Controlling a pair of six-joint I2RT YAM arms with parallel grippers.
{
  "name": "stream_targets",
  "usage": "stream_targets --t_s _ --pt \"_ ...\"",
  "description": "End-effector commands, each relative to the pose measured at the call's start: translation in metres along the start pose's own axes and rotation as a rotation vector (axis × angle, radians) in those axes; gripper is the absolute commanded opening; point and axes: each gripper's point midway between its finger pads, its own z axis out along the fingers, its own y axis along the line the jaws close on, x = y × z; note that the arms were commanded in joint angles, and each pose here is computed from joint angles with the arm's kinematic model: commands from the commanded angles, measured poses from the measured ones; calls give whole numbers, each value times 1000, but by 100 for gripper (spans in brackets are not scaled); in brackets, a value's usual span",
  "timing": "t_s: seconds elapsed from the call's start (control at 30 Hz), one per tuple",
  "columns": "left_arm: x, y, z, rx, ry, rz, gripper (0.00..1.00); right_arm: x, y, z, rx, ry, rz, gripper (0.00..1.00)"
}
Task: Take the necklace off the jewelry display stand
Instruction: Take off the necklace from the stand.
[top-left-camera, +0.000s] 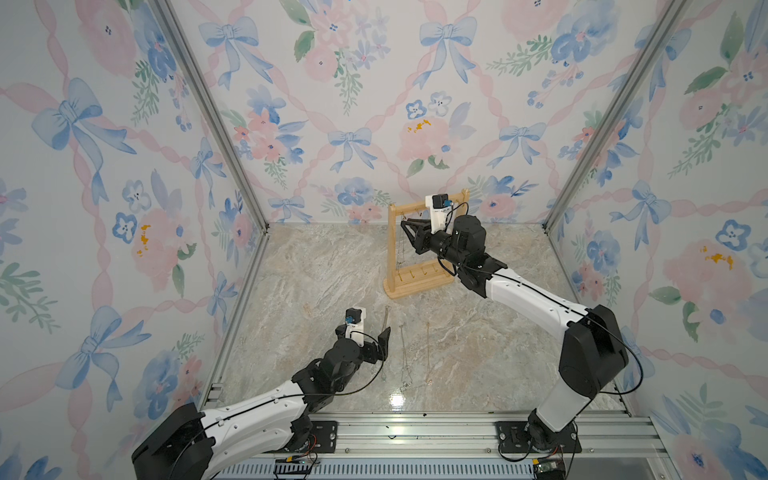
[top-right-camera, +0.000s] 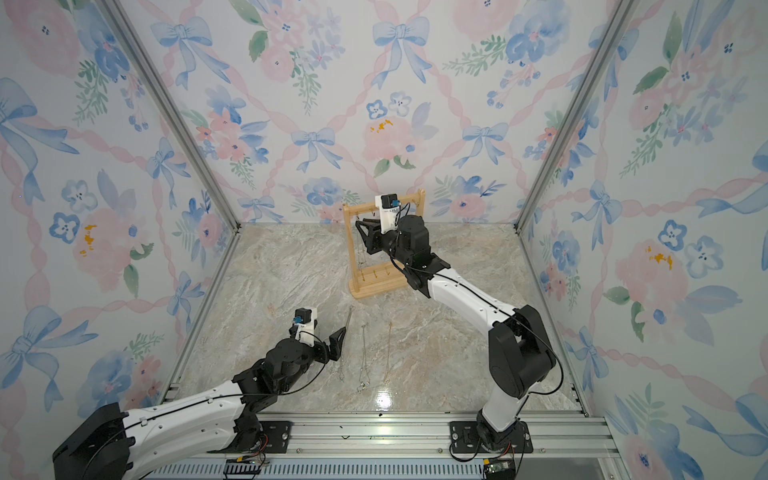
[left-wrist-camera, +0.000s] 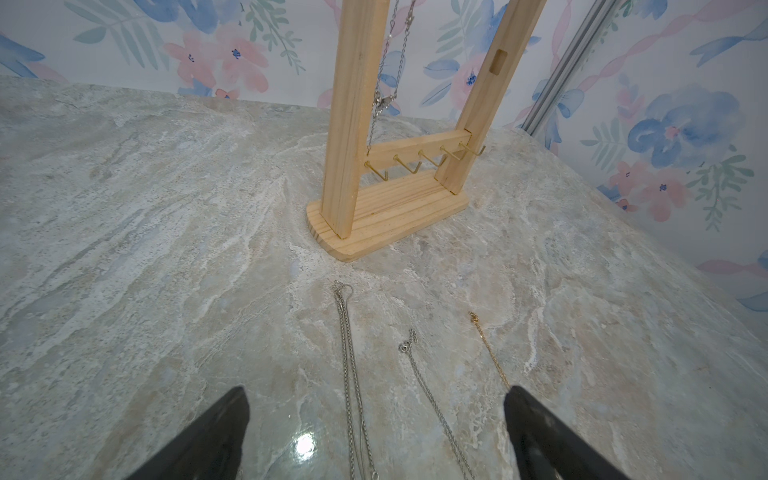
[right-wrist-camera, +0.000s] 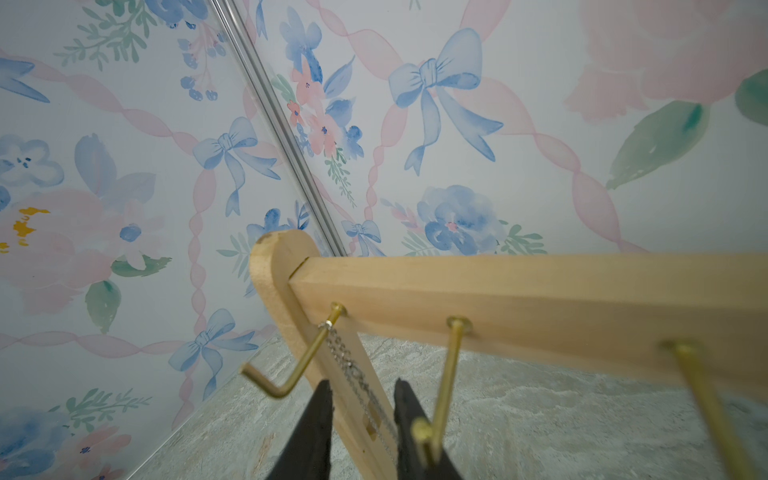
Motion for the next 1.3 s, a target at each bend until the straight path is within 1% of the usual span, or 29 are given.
stream_targets --t_s 0.0,0.17,0.47,0.73,0.8,0.93,1.27 --pt "-2 0 1 6 -6 -13 98 -3 5 8 -24 3 4 28" --pt "-2 -1 1 8 -6 -12 98 -4 5 12 -26 1 3 26" --pt "0 -1 2 7 1 -9 98 -4 5 12 -32 3 5 16" --pt "0 0 2 5 1 -9 98 -6 9 8 -38 1 6 4" --pt "0 -1 2 7 3 -8 98 -7 9 6 -38 0 8 2" --pt "1 -1 2 5 5 -7 98 -11 12 1 -41 -3 5 0" --pt "1 -1 3 4 5 -6 98 -19 27 -10 -64 0 -9 0"
